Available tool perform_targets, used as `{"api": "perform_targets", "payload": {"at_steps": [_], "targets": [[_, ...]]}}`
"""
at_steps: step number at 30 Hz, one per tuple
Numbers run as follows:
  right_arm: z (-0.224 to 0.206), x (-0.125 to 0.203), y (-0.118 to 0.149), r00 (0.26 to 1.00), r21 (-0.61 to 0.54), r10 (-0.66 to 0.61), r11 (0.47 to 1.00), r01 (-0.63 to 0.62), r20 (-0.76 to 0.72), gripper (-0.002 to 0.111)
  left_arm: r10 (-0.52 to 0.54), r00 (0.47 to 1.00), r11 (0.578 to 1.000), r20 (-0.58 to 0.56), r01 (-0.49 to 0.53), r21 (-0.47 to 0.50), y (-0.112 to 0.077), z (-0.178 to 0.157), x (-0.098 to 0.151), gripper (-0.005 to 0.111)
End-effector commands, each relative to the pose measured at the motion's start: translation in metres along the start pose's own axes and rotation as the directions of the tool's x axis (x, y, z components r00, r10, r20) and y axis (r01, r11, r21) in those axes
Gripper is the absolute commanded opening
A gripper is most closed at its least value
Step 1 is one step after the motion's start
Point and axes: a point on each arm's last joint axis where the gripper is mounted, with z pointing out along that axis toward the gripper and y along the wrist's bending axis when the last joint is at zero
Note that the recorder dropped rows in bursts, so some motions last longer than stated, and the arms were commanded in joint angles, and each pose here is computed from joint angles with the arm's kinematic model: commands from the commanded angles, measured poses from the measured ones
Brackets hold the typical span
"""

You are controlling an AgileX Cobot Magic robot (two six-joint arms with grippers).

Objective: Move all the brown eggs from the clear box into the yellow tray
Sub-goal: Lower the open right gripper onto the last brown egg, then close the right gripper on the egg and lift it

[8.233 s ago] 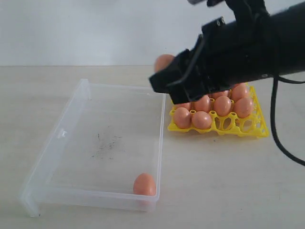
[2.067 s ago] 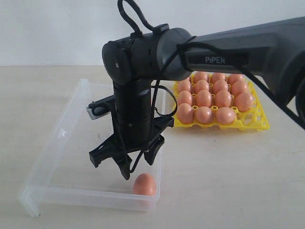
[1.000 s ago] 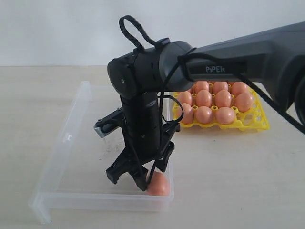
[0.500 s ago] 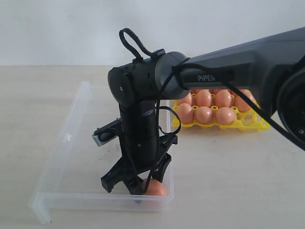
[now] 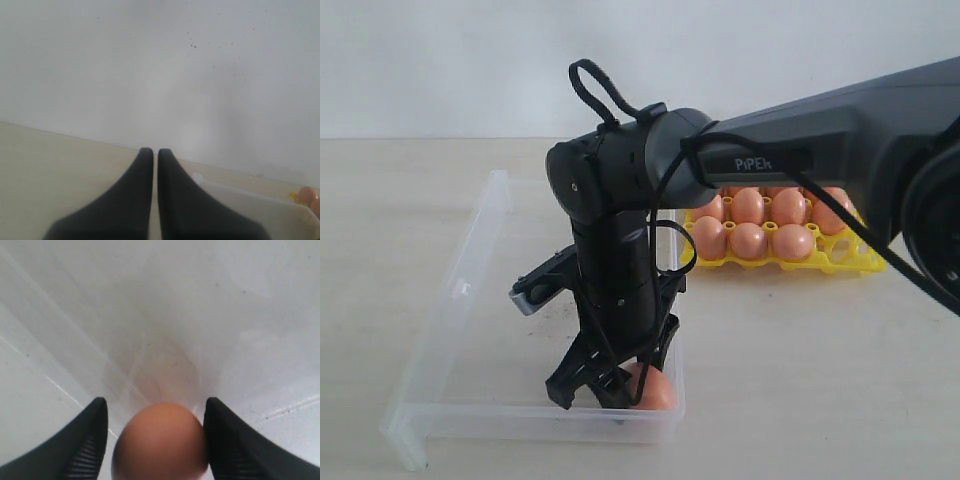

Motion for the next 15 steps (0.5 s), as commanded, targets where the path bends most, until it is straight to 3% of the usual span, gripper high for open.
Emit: {"api": "perform_targets", "payload": {"at_steps": [1,9,15], "targets": [[-0.0012,0.0010,-0.0011,1.000,0.010,-0.012,1.000,0.013,-0.002,0.051,0.002,1.000,1.000,0.004,-0.002,0.005,-0.0005,-0.0003,-0.0010,0.004],[-0.0016,0.0022,-0.0091,0.998,0.098,-0.063,0.993,0.065,-0.022,0.051,0.002,1.000,1.000,0.004,-0.002,0.005,-0.0005,-0.0003,-0.0010,0.004],[-0.0014,0.0019,-0.0072,0.999,0.077,-0.029,0.997,0.030,-0.015,0.051,0.002,1.000,1.000,0.004,-0.002,0.005,-0.0005,-0.0003,-0.0010,0.004]]}}
